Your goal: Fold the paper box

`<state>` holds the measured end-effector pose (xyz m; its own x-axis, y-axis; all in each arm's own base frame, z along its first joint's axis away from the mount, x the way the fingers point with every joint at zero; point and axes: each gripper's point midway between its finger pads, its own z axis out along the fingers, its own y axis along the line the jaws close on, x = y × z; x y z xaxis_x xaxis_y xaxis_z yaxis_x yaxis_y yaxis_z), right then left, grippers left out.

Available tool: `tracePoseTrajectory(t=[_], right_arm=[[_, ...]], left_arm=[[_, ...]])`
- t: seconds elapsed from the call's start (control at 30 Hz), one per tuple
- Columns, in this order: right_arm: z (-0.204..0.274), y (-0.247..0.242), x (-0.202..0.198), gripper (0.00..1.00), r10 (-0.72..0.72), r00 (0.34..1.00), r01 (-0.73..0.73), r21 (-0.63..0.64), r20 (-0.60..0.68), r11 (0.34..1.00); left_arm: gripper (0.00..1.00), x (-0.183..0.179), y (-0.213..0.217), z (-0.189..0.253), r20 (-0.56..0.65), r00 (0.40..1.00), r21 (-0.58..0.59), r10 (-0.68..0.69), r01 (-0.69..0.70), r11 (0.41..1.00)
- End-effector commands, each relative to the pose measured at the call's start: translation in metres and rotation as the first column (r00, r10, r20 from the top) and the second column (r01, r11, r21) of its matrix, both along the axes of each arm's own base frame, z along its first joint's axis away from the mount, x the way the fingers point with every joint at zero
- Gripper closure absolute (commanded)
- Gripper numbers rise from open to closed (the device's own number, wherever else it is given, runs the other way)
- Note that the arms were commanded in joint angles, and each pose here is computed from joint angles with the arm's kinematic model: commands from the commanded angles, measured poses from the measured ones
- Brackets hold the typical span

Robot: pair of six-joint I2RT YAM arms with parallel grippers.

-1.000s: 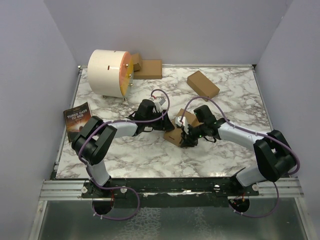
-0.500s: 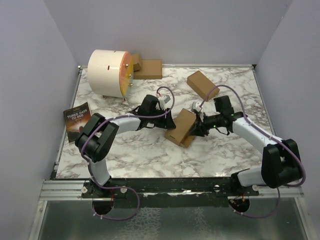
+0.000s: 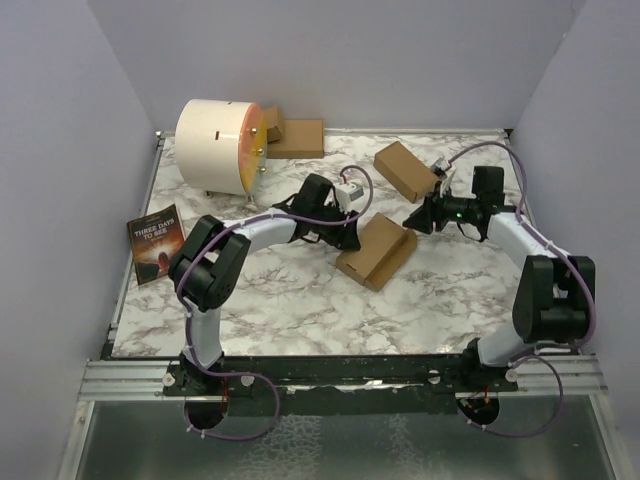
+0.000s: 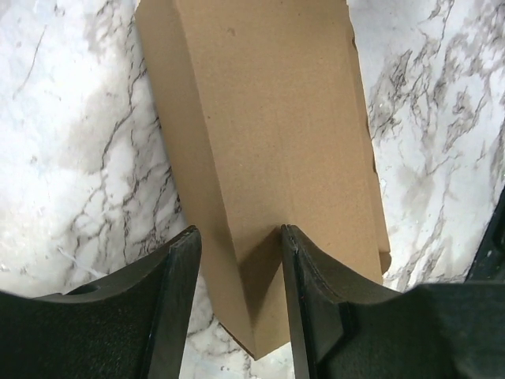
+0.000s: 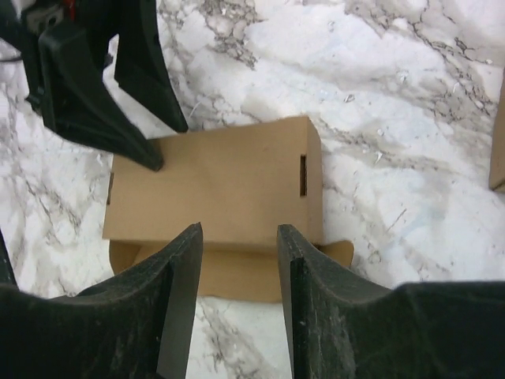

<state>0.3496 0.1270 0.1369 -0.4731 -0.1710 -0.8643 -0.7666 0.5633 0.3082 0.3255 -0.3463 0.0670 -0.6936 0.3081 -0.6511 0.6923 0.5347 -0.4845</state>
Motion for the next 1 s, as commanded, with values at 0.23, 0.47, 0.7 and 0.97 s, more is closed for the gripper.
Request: tracePoseTrajectory(t=[0.23,0.47,0.7,0.97], right_arm=[[-0.025,0.005,0.045,0.55,-0.022,0.987,0.037,0.089,-0.162,0.995],[-0.041,0.006,0.056,0.56,-0.026,0.976,0.048,0.097,-0.214,0.994],[-0.049,0.008,0.048,0.63,-0.019,0.965,0.05,0.11,-0.263,0.993],[-0.054,0.009,0.028,0.71,-0.003,0.953,0.038,0.111,-0.304,0.993]], left_arm=[[0.34,0.063,0.033,0.112,0.345,0.872,-0.106,0.347,-0.331,0.938],[0.34,0.014,0.062,0.104,0.276,0.887,-0.125,0.371,-0.35,0.928],[0.71,-0.039,0.08,0.057,-0.004,0.88,-0.152,0.476,-0.471,0.869],[0.8,-0.057,0.065,0.017,-0.16,0.883,-0.141,0.442,-0.463,0.875]])
